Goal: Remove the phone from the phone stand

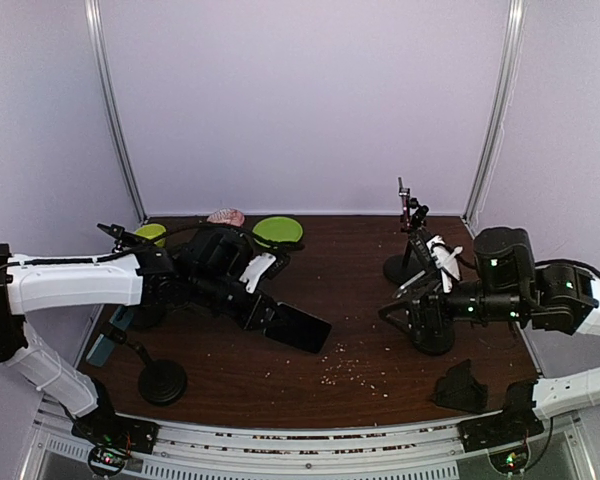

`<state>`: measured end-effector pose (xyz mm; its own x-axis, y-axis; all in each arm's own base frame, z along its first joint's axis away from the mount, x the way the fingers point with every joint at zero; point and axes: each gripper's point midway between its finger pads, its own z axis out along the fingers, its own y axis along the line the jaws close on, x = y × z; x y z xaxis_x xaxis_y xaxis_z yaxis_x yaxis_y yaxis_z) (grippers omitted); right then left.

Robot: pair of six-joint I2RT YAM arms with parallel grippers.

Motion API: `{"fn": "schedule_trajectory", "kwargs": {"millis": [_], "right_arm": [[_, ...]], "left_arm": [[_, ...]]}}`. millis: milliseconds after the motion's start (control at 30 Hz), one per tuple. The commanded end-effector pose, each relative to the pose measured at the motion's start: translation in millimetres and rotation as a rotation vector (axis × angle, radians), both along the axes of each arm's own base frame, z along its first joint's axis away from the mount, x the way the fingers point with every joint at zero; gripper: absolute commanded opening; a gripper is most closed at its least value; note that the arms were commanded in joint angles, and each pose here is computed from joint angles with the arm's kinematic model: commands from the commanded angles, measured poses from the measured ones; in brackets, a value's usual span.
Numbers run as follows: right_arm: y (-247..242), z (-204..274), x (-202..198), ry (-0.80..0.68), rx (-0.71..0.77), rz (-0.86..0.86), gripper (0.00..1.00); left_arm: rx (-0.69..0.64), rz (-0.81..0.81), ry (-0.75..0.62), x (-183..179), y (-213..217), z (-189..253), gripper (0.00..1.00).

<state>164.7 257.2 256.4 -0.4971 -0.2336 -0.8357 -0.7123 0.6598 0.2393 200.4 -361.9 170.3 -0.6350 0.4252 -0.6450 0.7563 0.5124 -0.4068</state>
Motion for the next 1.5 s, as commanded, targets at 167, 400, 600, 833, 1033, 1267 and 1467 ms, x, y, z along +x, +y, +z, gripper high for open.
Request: {"fn": "schedule_trajectory", "kwargs": {"millis": [167,400,600,833,1033,1267,1467], "right_arm": [[-55,43,48,-0.12,0.009,-0.402,0.97],[-65,42,54,-0.113,0.013,-0.452,0.98],[-80,20,55,-0.015,-0.02,-0.535,0.98],[-112,-18,41,0.136,-0.091,-0.641,0.98],[-137,-53,17,0.287,-0.18,-0.706,0.97],[-160,-95,-16,0.448,-0.336,-0.73,0.97],[-171,-111,-41,0.553,-0.38,-0.72,0.94]], "left_arm": [[-0.157,0.266,0.202,19,-13,-30,0.0],[-0.121,0.31,0.29,18,-13,-57,0.0],[-0.044,0.365,0.345,17,-6,-79,0.02],[0.033,0.391,0.382,12,3,-105,0.09],[0.079,0.413,0.397,8,13,-121,0.19],[0.103,0.431,0.396,5,21,-132,0.23],[0.117,0.425,0.39,5,23,-137,0.31]]}}
